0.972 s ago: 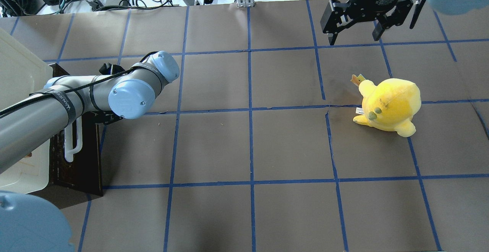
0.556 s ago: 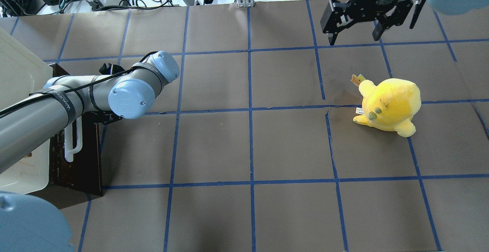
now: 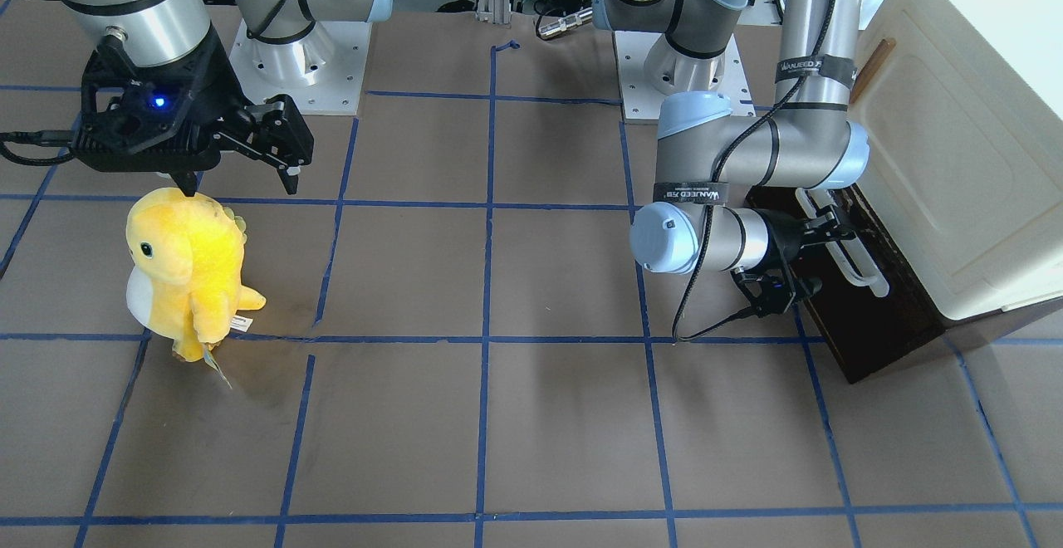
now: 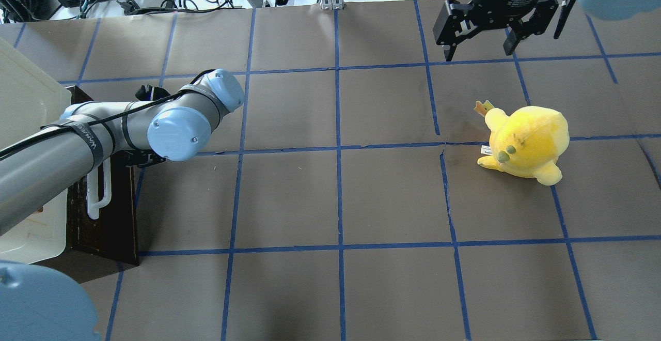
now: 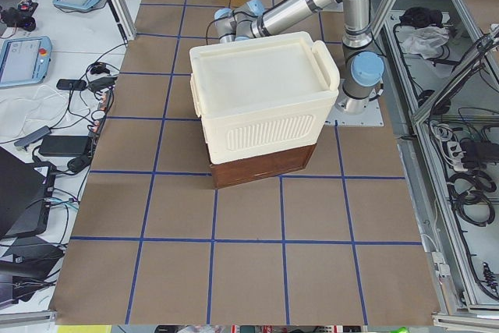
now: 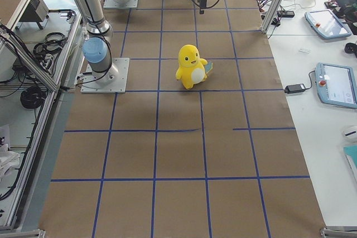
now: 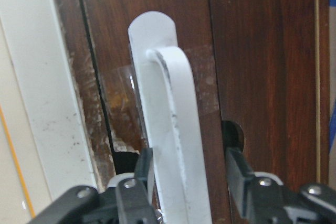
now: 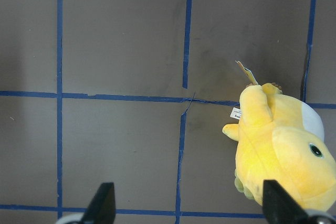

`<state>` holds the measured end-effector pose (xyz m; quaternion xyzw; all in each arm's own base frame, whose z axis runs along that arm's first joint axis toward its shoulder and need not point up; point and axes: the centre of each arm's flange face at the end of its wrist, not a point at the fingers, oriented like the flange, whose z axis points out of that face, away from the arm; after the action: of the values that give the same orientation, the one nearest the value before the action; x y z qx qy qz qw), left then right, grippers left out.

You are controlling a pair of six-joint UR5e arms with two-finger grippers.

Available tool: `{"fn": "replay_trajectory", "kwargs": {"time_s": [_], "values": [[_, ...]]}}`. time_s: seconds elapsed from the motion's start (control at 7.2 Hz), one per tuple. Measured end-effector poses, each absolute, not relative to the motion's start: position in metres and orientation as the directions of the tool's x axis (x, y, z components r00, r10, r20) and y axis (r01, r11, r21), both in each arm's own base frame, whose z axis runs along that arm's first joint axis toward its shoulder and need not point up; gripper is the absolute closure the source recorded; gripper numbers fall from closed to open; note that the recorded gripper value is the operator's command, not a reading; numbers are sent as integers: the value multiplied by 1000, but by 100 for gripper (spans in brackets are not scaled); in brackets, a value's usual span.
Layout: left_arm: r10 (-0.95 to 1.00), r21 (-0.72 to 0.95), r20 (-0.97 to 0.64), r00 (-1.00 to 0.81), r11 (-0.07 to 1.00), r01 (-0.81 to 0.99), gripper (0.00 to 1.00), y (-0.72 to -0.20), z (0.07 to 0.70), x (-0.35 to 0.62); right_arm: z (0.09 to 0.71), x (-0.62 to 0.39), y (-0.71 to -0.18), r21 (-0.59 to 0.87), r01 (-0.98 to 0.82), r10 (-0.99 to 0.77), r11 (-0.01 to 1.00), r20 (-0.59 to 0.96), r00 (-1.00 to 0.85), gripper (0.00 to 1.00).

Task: Pull drawer sideways
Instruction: 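Close the left gripper around the white drawer handle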

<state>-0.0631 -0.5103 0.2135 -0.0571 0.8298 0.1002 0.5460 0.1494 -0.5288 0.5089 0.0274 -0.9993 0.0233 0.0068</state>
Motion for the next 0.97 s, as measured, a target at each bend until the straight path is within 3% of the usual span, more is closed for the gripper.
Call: {"fn": "replay_trajectory", "kwargs": {"time_s": [0.97], "values": [[18, 107, -918, -396, 973, -203, 65, -510, 213, -63, 509, 149, -529, -46, -55, -55, 997, 15, -998, 0]]}}
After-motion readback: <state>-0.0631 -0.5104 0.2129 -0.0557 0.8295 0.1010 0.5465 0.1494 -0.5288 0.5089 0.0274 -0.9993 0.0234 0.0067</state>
